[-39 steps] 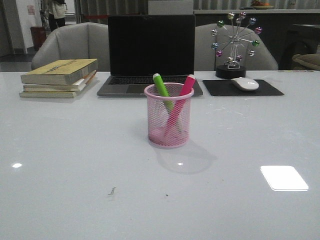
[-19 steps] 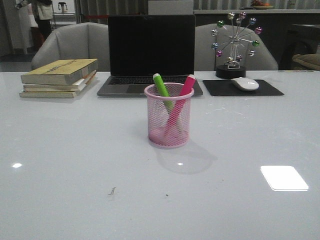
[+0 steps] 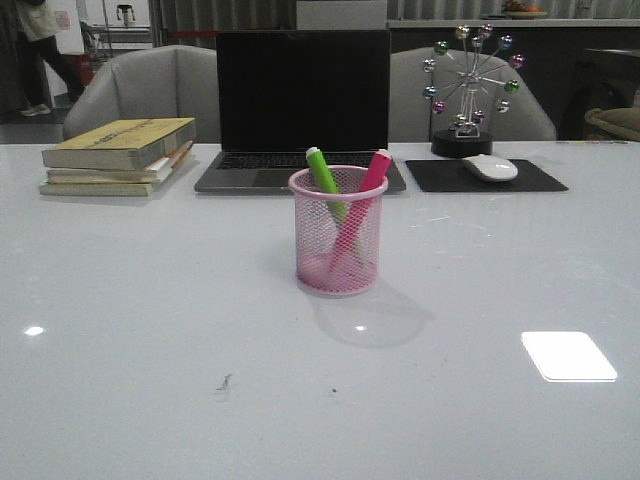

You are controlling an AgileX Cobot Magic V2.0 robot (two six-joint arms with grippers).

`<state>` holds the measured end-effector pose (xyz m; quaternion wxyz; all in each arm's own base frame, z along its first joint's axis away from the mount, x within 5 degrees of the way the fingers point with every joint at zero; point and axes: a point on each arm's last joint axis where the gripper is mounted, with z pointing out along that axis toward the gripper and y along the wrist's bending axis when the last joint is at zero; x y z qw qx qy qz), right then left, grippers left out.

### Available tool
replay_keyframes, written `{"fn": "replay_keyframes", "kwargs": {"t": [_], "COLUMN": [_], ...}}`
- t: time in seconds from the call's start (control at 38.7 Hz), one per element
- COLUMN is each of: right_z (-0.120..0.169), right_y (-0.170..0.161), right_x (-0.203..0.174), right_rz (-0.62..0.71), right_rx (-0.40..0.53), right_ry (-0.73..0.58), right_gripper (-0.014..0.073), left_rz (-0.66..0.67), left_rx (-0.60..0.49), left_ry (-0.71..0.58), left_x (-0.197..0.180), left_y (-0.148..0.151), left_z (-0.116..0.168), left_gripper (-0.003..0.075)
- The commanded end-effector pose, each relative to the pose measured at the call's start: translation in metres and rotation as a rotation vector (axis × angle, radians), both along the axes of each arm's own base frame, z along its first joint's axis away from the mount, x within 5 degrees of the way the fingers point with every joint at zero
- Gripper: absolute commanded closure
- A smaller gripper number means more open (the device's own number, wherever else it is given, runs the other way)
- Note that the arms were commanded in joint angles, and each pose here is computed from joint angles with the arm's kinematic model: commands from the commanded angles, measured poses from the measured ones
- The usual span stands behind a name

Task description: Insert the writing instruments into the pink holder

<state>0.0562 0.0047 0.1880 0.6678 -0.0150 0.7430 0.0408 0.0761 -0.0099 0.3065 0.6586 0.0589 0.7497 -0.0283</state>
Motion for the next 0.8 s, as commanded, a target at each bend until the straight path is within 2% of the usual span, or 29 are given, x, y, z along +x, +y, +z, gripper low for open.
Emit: {"fn": "replay_keyframes", "kwargs": {"t": [0.0,0.21,0.34,0.62,0.77], "right_z": [0.009,0.009,0.009,0.008,0.008], "right_y": [0.000,0.000,0.000,0.000,0.000], "right_x": [-0.001,-0.001,-0.001,-0.001,-0.001], "right_rz": [-0.002,-0.002,-0.002,-0.002,-0.002], "right_rx": [0.001,0.001,0.001,0.000,0.000], "right_ry": [-0.106,-0.105,-0.105,-0.103,-0.103], "right_gripper": [0.0536,0.0536,0.0536,0.0536,0.0536], "left_rz": [0.019,0.028,0.034,0.056,0.087], "left_rx": [-0.028,-0.044,-0.046,-0.045,-0.032], "left_ry": [-0.184,-0.352,-0.393,-0.361,-0.283], "left_x": [-0.013,-0.041,-0.044,-0.028,-0.023], "left_y": [0.003,0.006,0.006,0.007,0.008], "left_z": [0.011,-0.010,-0.024,-0.066,-0.091], "left_gripper": [0.0626,0.0629,0.0629,0.0629,0.0629]}}
